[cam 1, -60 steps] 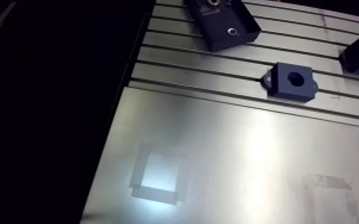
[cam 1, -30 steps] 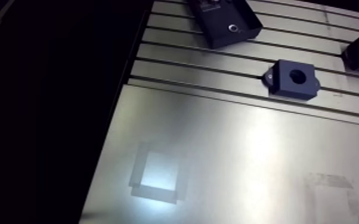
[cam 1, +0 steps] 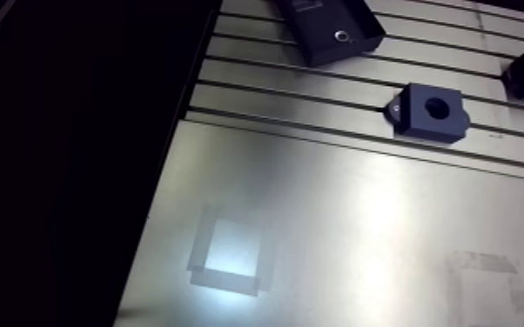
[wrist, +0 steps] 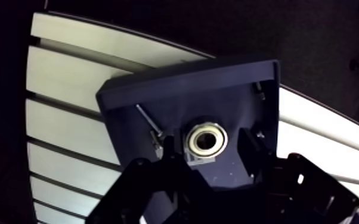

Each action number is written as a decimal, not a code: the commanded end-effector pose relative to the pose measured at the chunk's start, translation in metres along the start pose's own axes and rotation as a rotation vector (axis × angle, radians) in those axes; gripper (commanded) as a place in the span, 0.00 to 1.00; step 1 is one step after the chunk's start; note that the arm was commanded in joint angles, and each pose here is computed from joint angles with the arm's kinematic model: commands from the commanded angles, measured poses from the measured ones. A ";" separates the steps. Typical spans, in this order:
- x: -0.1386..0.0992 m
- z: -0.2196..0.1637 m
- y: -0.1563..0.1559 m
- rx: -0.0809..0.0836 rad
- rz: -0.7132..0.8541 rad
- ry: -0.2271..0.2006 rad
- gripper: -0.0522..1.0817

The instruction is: Pick up the bearing and press it into the housing until flush.

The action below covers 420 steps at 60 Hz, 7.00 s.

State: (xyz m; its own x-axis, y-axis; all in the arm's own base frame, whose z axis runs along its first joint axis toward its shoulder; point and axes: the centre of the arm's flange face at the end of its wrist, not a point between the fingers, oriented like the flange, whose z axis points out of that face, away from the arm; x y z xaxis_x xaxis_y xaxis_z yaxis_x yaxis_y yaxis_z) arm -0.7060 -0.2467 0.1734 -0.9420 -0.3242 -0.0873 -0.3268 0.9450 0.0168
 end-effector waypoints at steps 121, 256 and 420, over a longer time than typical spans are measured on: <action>0.000 -0.013 -0.001 -0.010 -0.005 0.010 0.54; -0.228 -0.068 0.113 0.008 0.302 0.005 0.56; -0.270 0.003 0.117 0.023 0.273 -0.016 0.56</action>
State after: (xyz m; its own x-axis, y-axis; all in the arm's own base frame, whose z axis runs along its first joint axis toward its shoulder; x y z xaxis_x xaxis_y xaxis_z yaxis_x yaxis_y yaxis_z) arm -0.4899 -0.0485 0.1975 -0.9939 -0.0572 -0.0941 -0.0594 0.9980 0.0201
